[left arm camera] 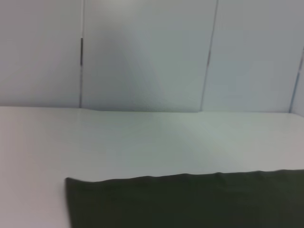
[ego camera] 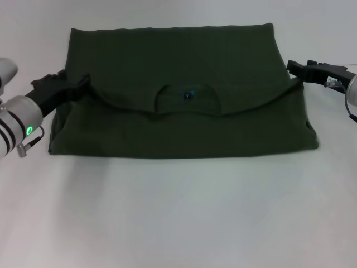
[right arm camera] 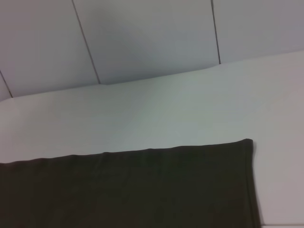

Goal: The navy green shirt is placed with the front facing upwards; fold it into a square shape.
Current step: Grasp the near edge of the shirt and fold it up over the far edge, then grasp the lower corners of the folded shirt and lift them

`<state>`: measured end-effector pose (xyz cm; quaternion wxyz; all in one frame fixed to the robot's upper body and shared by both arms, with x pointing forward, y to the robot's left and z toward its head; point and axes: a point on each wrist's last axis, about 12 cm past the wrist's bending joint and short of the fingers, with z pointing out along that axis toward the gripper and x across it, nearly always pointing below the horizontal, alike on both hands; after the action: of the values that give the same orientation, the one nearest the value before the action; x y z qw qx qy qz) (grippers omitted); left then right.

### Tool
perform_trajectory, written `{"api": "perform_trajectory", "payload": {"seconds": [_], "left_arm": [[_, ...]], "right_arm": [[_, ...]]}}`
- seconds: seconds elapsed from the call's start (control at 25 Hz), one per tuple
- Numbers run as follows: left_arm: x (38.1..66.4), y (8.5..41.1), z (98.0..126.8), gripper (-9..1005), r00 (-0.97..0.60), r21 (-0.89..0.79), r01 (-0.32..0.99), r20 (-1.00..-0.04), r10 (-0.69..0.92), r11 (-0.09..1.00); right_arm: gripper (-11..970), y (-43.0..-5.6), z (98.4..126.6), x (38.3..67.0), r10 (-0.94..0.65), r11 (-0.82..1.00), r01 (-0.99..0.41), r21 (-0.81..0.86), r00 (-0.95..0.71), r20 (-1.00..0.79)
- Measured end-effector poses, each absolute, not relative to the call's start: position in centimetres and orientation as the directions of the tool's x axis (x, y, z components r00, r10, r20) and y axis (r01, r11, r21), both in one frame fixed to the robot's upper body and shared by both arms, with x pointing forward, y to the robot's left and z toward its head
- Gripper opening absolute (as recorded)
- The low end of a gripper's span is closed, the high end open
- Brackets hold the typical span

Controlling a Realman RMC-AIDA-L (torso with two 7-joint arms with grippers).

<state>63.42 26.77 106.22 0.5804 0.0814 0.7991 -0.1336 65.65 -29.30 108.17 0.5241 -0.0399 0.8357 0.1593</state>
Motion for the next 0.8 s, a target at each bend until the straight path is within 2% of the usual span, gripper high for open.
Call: {"api": "perform_trajectory", "payload": {"seconds": [0.16,0.32,0.48,0.52,0.8], "left_arm": [[63.2,27.8,106.0,545,-0.326,-0.191,0.206,-0.938,-0.117,0.960],[62.9,29.7,106.0,683,-0.362,-0.309,0.147,-0.901,-0.240,0.939],[62.0,31.4,106.5,812,-0.415,-0.372,0.188,-0.869,-0.270,0.909],[61.6,31.8,106.7,842,-0.430,-0.381,0.214,-0.864,-0.263,0.900],[58.7,33.5,107.8,839,-0.509,-0.309,0.391,-0.857,-0.076,0.867]], "right_arm": [[577,-29.4,108.3,65.5,0.115,0.940,-0.240,0.242,-0.446,-0.888],[685,-29.5,108.5,65.3,0.120,0.932,-0.262,0.252,-0.433,-0.894],[794,-29.6,108.6,64.8,0.121,0.920,-0.290,0.262,-0.427,-0.896],[794,-29.6,108.5,64.7,0.122,0.917,-0.298,0.267,-0.427,-0.896],[793,-30.0,108.1,63.3,0.121,0.890,-0.354,0.289,-0.427,-0.896]]}}
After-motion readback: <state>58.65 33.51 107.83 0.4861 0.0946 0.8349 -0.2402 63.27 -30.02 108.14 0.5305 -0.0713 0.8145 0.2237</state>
